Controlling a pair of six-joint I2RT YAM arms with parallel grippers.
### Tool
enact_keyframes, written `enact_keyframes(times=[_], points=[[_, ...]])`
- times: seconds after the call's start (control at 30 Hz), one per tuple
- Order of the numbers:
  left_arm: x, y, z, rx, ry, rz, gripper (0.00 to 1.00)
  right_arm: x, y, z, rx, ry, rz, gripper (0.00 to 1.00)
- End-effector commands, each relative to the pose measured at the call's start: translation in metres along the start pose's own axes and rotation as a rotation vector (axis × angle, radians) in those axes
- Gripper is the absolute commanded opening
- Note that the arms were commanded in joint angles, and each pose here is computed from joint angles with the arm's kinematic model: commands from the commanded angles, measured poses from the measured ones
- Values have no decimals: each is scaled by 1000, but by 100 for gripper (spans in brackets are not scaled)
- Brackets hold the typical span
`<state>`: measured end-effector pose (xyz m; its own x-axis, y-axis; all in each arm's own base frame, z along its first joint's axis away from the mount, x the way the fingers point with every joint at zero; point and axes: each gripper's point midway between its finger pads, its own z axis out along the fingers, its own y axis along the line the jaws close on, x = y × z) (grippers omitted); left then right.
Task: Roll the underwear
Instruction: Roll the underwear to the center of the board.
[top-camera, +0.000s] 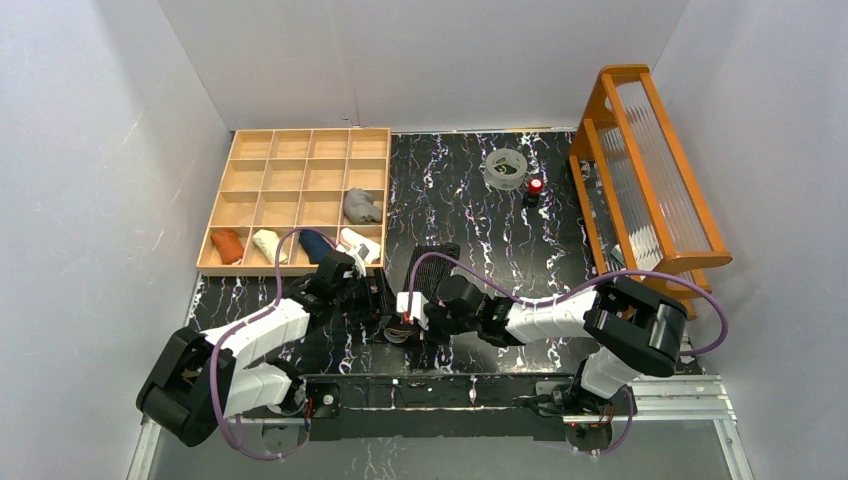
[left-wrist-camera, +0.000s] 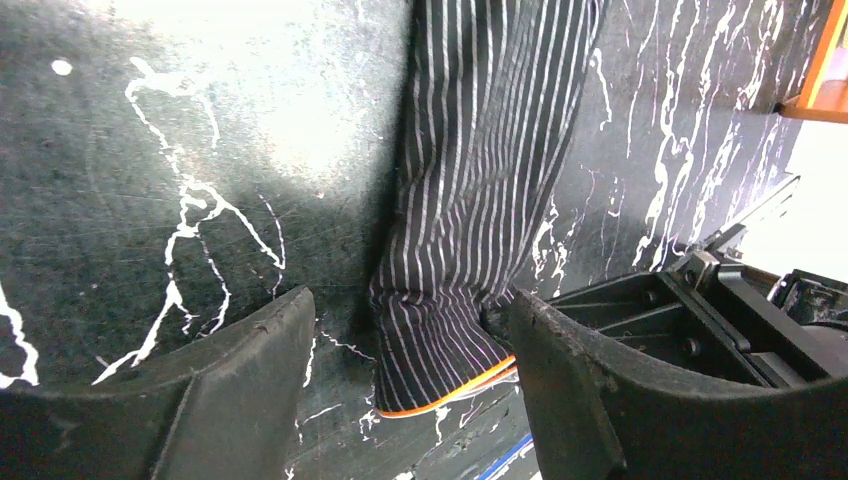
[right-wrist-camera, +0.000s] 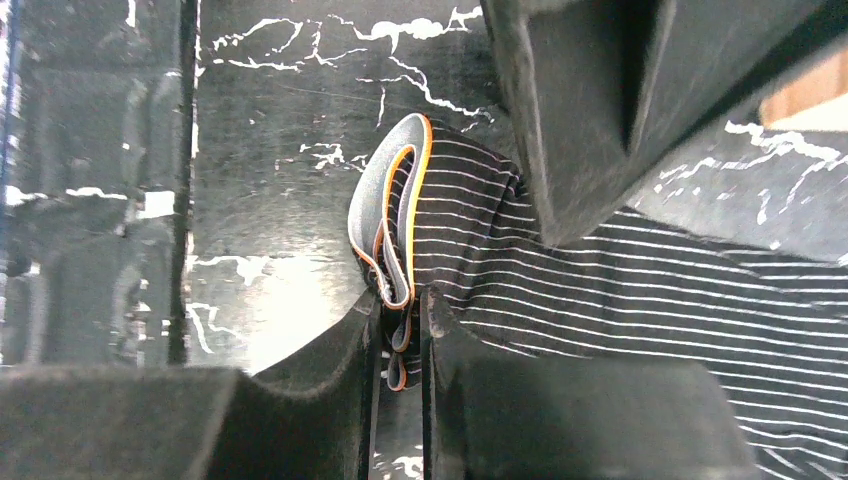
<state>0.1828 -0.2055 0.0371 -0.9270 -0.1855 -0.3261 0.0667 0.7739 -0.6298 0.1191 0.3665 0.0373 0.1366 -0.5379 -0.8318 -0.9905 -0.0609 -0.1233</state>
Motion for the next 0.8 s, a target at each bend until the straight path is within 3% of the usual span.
enact_keyframes(times=[0.0, 0.17, 0.5, 0.77], points=[[-5, 7, -7, -72, -17, 12, 70, -7, 17, -5, -12, -44, 295, 1], [-10, 7, -9, -77, -48, 3, 71, -6, 20, -8, 10, -113, 473, 1], [-13, -13, -20, 8, -65, 20, 71, -6, 10, -15, -2, -210, 672, 1], [-7, -26, -26, 82, -49, 4, 71, 13, 3, -25, 109, -185, 854, 1]])
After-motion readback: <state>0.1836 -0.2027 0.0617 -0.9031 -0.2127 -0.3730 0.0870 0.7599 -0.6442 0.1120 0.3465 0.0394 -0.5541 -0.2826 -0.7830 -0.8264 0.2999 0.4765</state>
